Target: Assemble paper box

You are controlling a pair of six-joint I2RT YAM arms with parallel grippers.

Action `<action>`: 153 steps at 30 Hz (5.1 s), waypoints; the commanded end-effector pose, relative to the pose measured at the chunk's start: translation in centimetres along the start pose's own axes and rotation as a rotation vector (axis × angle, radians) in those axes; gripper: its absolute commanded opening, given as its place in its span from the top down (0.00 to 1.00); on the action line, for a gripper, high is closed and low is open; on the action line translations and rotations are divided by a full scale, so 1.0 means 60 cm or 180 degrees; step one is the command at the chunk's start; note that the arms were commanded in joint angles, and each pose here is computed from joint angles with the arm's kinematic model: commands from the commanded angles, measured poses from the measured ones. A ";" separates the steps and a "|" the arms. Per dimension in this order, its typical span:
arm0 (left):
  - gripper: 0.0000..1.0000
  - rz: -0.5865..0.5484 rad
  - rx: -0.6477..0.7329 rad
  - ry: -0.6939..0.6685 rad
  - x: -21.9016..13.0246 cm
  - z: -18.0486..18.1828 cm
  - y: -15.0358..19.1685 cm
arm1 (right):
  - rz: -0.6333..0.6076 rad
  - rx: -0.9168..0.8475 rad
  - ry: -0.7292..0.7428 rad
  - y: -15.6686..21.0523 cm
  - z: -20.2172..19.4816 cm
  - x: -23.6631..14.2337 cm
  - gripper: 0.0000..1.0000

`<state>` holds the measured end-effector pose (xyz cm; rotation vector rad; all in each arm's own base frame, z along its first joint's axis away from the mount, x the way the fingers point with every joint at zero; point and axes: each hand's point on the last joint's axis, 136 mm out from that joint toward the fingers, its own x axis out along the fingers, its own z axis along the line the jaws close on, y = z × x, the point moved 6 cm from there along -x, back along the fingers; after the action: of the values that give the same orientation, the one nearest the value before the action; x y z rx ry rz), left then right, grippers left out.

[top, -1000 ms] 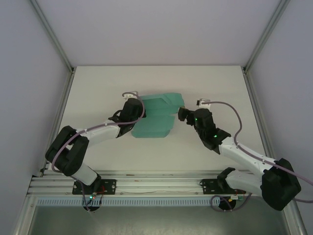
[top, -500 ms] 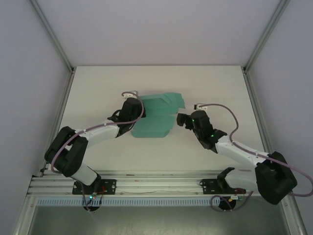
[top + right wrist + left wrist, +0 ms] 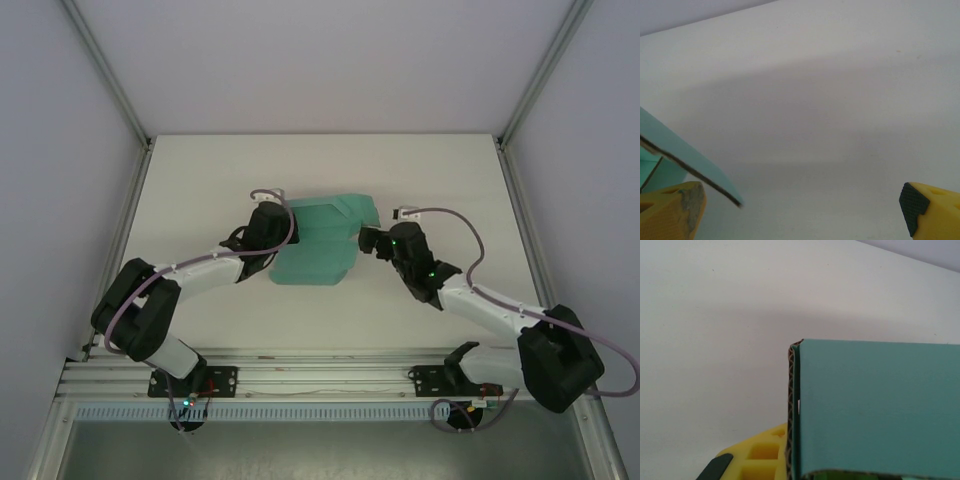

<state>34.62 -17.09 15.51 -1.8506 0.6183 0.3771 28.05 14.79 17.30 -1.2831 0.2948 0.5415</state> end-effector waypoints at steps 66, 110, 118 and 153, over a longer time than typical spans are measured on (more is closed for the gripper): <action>1.00 -0.0154 0.0148 0.0155 -0.028 0.000 -0.016 | 0.0954 -0.0841 -0.1801 -0.145 -0.009 -0.037 0.39; 1.00 -0.0098 0.0192 0.0035 -0.022 0.003 -0.016 | 0.0979 -0.1069 -0.1534 -0.113 0.072 0.023 0.34; 1.00 -0.0092 0.0283 0.0047 -0.025 0.005 -0.015 | 0.1163 -0.1339 -0.1476 -0.094 0.040 -0.033 0.28; 1.00 0.0035 0.0273 0.0213 -0.011 -0.012 -0.013 | 0.0852 -0.1187 -0.1424 -0.083 0.133 0.081 0.51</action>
<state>34.06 -16.52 15.92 -1.7714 0.6541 0.3347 31.72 22.17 19.75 -1.3786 -0.0414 1.3114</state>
